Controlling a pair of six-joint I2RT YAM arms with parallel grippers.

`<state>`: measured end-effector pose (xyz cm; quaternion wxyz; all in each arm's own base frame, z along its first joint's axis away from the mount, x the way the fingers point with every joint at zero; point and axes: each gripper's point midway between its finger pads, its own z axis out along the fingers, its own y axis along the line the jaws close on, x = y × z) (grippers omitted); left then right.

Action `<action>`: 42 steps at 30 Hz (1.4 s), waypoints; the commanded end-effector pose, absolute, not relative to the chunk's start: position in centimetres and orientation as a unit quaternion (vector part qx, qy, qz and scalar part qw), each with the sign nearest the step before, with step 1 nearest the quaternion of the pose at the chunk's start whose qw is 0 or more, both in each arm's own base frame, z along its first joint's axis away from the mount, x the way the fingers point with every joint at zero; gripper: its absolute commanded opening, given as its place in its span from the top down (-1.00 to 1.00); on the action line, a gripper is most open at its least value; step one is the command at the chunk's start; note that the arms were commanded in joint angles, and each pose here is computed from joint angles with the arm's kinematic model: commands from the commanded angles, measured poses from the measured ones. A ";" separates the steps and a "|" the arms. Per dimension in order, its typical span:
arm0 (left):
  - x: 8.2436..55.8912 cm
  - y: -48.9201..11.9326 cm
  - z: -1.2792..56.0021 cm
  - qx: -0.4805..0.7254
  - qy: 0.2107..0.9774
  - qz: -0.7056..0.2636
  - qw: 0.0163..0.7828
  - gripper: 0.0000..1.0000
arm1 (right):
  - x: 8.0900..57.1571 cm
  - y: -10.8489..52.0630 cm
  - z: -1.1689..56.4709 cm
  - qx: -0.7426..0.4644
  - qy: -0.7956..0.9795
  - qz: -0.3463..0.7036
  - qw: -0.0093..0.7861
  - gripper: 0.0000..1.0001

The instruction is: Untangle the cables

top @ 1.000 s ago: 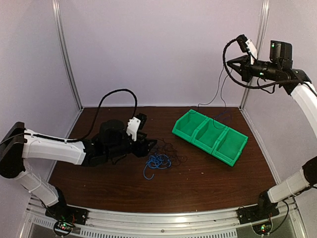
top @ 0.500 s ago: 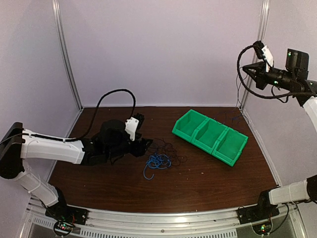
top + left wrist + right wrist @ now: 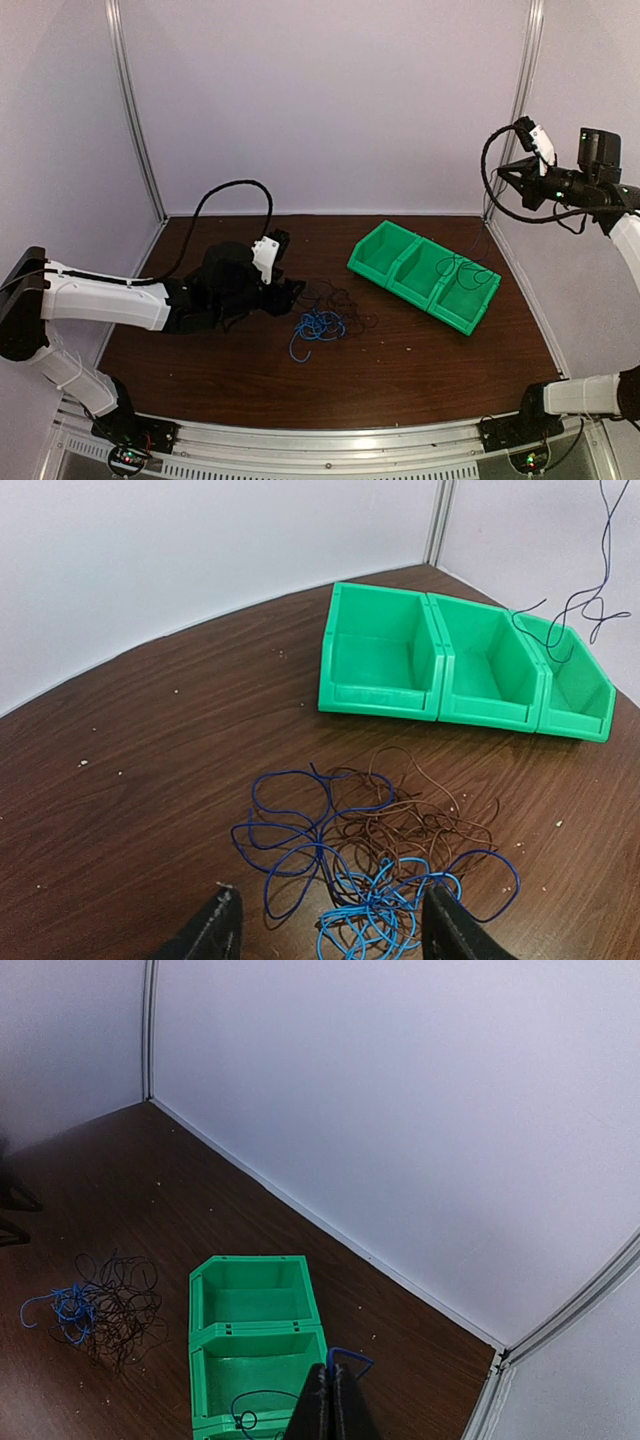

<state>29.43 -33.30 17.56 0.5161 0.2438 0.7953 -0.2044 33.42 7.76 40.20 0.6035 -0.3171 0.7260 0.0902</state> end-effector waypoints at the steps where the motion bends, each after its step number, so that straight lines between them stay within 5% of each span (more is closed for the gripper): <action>1: 30.2 -33.4 19.3 0.232 0.785 -0.206 0.536 -0.24 | 33.0 7.1 39.6 -0.318 0.727 0.082 0.603 1.00; 23: 30.4 -33.6 18.7 0.233 0.788 -0.203 0.532 -0.24 | 31.1 3.6 37.5 -0.297 0.748 0.060 0.591 1.00; 42: 30.6 -33.9 18.1 0.235 0.792 -0.200 0.527 -0.23 | 35.0 4.8 34.3 -0.312 0.756 0.145 0.556 1.00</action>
